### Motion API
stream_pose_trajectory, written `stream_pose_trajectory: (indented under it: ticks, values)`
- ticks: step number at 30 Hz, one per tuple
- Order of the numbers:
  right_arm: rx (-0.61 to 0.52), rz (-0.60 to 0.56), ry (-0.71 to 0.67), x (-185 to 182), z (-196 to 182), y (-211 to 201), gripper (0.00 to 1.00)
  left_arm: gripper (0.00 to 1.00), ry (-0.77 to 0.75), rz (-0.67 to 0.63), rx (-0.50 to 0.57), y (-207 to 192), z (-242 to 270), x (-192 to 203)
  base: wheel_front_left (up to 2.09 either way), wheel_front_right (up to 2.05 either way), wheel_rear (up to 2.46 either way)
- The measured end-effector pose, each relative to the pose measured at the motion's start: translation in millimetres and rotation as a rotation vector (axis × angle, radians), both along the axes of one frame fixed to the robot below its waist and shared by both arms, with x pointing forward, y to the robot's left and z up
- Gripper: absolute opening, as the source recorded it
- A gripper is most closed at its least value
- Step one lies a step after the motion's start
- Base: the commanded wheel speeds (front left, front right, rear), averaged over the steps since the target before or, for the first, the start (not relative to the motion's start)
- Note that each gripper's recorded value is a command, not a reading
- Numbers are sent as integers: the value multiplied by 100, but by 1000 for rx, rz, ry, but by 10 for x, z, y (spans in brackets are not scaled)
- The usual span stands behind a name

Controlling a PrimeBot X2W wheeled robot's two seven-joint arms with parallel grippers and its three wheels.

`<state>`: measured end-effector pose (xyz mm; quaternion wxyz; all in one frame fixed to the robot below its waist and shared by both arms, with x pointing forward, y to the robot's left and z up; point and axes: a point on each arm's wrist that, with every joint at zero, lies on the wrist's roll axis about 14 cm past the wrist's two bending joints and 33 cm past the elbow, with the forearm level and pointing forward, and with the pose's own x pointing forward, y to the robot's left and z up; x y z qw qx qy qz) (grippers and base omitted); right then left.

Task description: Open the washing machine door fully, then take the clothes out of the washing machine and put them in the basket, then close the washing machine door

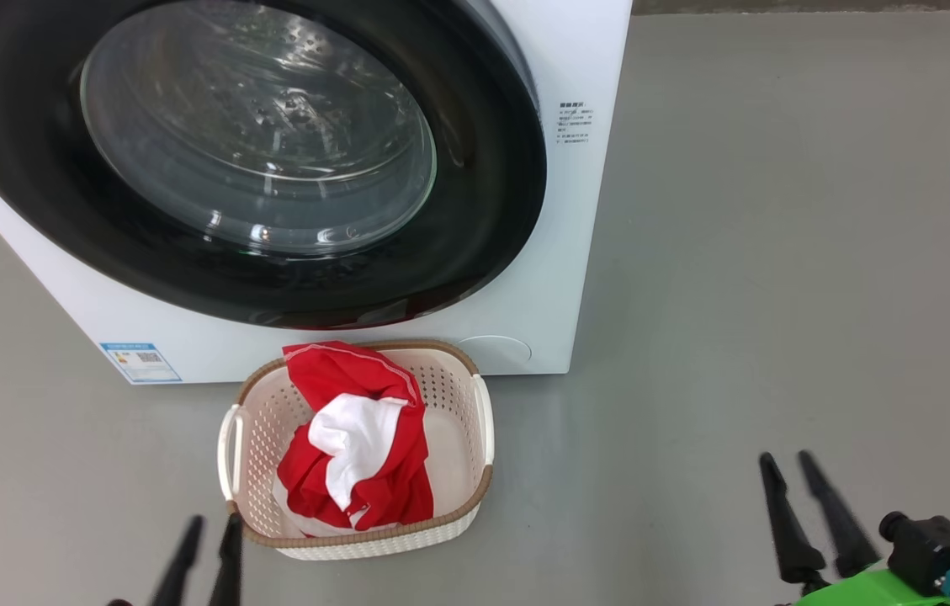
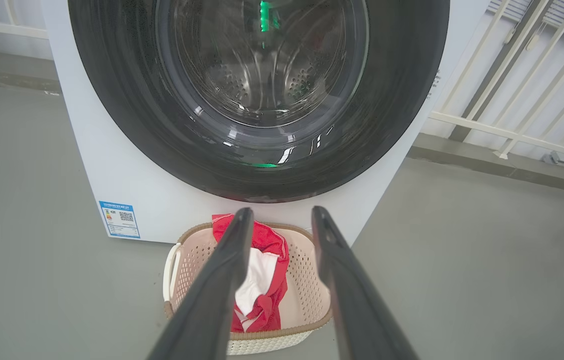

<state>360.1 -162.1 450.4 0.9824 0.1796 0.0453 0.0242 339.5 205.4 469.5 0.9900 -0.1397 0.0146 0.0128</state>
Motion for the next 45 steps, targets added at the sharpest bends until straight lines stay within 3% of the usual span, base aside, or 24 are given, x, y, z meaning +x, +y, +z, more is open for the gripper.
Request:
stream_pose_trajectory:
  ticks: [7, 45]
  values:
    - [18, -6, 91, -106, -269, 39, 0, 0, 89, 1, -52, -109, -273, -74, 0, 0, 0]
    - [373, -125, 134, -102, -241, -132, 0, 0, 103, 70, -421, -69, -255, 13, 0, 0, 0]
